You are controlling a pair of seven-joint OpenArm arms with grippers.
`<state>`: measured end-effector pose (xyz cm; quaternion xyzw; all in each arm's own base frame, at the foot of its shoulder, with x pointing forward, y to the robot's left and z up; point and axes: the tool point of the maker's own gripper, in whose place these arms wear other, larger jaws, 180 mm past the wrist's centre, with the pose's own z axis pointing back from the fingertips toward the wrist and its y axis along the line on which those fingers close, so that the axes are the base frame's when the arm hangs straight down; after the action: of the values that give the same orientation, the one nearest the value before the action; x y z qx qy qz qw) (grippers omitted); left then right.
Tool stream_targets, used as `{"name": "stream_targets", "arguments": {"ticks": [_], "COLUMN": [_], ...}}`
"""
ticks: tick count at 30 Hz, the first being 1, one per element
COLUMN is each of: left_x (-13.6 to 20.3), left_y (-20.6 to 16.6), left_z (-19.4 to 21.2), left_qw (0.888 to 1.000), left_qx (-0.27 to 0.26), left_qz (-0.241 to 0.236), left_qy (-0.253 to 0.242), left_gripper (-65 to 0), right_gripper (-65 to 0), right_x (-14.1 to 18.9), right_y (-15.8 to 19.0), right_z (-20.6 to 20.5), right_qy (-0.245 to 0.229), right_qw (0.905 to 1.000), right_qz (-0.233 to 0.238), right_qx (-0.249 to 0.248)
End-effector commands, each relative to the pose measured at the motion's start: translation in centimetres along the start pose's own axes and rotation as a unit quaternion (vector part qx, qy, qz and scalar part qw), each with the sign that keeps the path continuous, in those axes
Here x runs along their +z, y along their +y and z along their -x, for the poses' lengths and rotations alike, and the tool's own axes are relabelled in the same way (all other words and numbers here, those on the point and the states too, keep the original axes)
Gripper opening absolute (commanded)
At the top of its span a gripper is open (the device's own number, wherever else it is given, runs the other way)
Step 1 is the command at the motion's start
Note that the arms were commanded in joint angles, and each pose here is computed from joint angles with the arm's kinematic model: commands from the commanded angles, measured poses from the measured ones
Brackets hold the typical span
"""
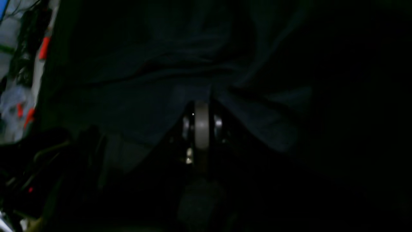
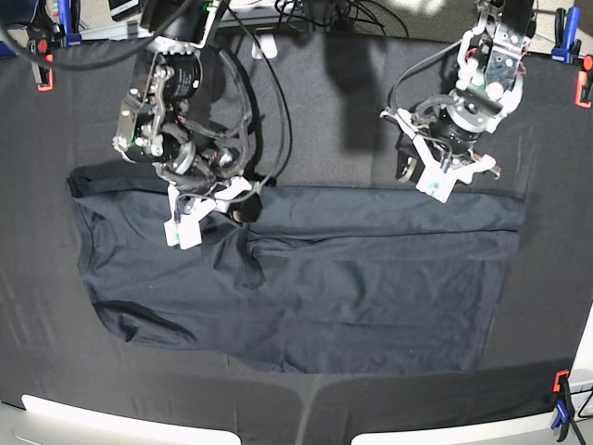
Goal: Layout the t-shirt on the table in an organized manner, then fold the t-shirt properly
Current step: 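Pull the grasped sleeve with the right gripper onto the folded shirt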
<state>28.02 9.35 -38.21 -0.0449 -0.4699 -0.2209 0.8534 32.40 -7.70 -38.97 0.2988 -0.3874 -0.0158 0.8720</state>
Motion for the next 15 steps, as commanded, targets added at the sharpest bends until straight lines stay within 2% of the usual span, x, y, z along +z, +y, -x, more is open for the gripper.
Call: {"name": "stream_targets", "arguments": {"ticks": [1, 3, 5, 10, 15], "left_x": [0.2, 0.2, 0.1, 0.1, 0.1], "left_y": [0.5, 0.5, 0.6, 0.6, 0.7], "left_z": [-1.5, -1.6, -1.6, -1.6, -1.8], "left_qw": [1.000, 1.000, 1.000, 1.000, 1.000], "left_qx": [-0.004, -0.004, -0.004, -0.004, -0.009], "left_qz": [-0.006, -0.006, -0.006, -0.006, -0.009], "left_qy": [-0.026, -0.027, -0.027, -0.027, -0.029], "left_gripper": [-43.5, -43.5, -43.5, -43.5, -43.5], "right_gripper": [-60.9, -48.2, -40.9, -40.6, -40.6], "right_x": [0.1, 0.1, 0.1, 0.1, 1.1], "right_y": [1.2, 1.5, 1.7, 3.2, 5.1], "right_z": [-1.8, -1.8, -1.9, -2.3, -5.0], "right_qy": [-0.027, -0.024, -0.017, 0.003, -0.035], "right_qw": [0.9993, 0.9992, 0.9990, 0.9970, 0.9931], "right_qz": [-0.023, -0.032, -0.040, -0.077, -0.109], "right_qx": [0.014, 0.009, 0.008, 0.012, 0.023]}}
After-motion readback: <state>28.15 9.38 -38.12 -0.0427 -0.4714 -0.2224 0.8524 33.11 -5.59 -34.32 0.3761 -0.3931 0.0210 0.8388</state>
